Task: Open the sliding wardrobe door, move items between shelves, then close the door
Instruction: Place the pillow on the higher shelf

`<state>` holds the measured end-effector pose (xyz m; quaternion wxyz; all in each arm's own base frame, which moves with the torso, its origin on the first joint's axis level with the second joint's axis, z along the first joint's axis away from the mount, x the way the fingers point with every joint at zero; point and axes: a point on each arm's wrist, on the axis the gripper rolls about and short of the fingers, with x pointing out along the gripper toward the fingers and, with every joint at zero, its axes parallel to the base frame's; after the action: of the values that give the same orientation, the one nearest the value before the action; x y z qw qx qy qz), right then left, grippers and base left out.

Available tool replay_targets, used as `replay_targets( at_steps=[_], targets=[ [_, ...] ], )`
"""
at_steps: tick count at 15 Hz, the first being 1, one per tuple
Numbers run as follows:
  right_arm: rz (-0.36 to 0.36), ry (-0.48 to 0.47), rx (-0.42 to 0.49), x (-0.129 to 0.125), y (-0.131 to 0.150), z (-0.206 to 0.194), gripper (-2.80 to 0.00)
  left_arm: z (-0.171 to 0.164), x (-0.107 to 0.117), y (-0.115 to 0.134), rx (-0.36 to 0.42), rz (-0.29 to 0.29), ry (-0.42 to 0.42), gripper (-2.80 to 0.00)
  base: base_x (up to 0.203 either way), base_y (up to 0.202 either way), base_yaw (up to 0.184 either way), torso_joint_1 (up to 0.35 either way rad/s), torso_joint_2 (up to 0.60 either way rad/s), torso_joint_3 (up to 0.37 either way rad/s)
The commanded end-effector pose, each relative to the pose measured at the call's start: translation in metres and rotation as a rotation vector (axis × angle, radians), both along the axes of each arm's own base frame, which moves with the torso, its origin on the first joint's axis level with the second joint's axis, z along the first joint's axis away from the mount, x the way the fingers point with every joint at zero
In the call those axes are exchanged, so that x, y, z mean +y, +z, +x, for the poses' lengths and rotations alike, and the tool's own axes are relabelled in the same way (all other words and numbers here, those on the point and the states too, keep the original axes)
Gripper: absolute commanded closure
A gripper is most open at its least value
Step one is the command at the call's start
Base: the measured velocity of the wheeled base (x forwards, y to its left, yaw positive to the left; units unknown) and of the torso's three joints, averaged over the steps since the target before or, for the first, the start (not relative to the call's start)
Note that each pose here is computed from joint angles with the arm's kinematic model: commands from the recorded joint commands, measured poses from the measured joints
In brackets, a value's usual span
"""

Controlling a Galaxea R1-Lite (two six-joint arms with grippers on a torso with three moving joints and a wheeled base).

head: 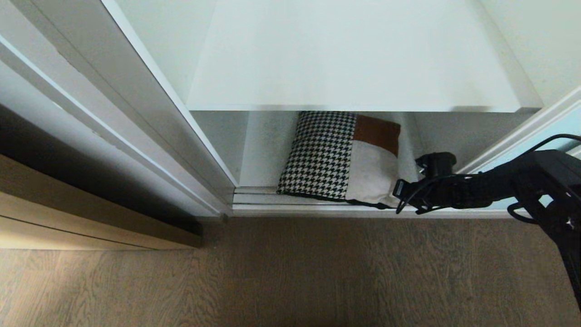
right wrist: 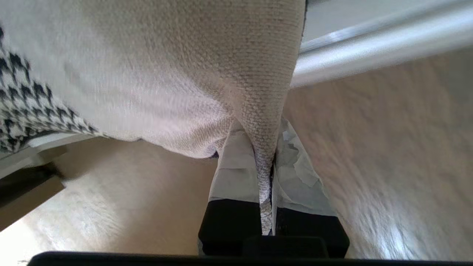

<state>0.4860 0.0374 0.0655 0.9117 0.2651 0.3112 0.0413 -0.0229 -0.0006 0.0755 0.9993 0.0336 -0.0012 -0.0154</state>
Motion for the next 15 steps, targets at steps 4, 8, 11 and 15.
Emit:
replay_targets(
  at_steps=[4,8,11,15],
  targets=[
    [-0.002,-0.026,0.036,-0.013,0.007,-0.020,0.00,0.000,0.000,0.000,0.003,0.000,0.000,0.00,0.000,0.000,0.000,0.000,0.00,0.000],
    [-0.008,-0.072,0.064,-0.031,0.000,-0.022,0.00,0.000,0.000,0.000,0.002,0.002,0.000,0.00,0.000,0.000,0.000,0.000,0.00,0.000],
    [-0.011,-0.090,0.100,-0.038,-0.015,-0.022,0.00,0.000,0.000,0.000,0.006,0.009,-0.005,0.00,0.000,0.000,0.000,0.000,0.00,0.000],
    [-0.023,-0.123,0.111,-0.046,-0.020,-0.018,0.00,0.000,0.000,0.000,0.009,0.027,-0.006,0.00,0.000,0.000,0.000,0.000,0.00,0.000]
  ],
)
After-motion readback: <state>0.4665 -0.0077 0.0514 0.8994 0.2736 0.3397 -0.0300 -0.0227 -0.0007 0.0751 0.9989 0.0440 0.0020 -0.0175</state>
